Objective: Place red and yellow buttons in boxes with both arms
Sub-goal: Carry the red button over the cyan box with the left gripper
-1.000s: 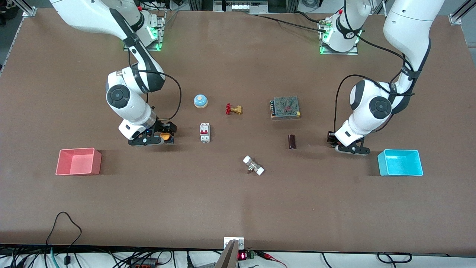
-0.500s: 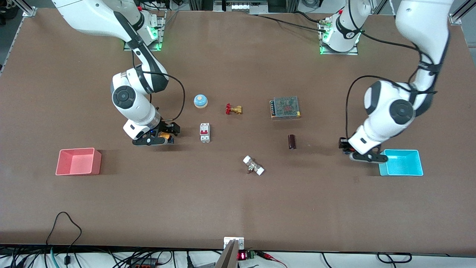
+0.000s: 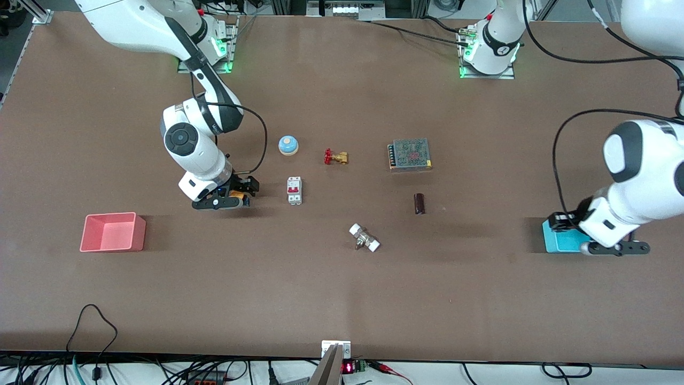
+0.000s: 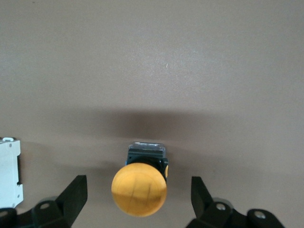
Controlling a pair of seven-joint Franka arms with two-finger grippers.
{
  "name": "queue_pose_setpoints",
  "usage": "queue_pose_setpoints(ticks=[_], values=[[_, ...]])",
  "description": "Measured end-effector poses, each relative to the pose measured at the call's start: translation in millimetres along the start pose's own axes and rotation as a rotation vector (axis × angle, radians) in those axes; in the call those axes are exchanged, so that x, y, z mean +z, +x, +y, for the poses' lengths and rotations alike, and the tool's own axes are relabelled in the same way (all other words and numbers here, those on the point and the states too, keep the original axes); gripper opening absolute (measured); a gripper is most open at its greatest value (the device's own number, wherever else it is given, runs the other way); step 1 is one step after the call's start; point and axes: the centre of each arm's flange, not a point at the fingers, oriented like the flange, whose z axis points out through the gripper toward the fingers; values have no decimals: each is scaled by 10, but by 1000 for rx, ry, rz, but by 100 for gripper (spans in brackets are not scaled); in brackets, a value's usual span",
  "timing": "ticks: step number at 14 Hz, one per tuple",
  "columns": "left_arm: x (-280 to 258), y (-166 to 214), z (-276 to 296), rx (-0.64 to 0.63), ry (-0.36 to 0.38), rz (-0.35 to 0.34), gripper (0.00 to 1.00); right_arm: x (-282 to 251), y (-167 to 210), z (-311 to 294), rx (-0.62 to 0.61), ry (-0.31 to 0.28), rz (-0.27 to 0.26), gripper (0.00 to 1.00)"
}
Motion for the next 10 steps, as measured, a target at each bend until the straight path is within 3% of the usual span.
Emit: queue_pose_setpoints(ticks=[3, 7, 10], values=[[445, 80, -378, -23, 11, -41, 37, -10, 21, -3, 0, 1, 6, 94], [739, 143, -679, -25, 64, -26, 37, 14, 63, -6, 1, 3, 8, 91], [948, 108, -823, -43, 59, -55, 37, 52, 73, -11, -17, -6, 14, 78]])
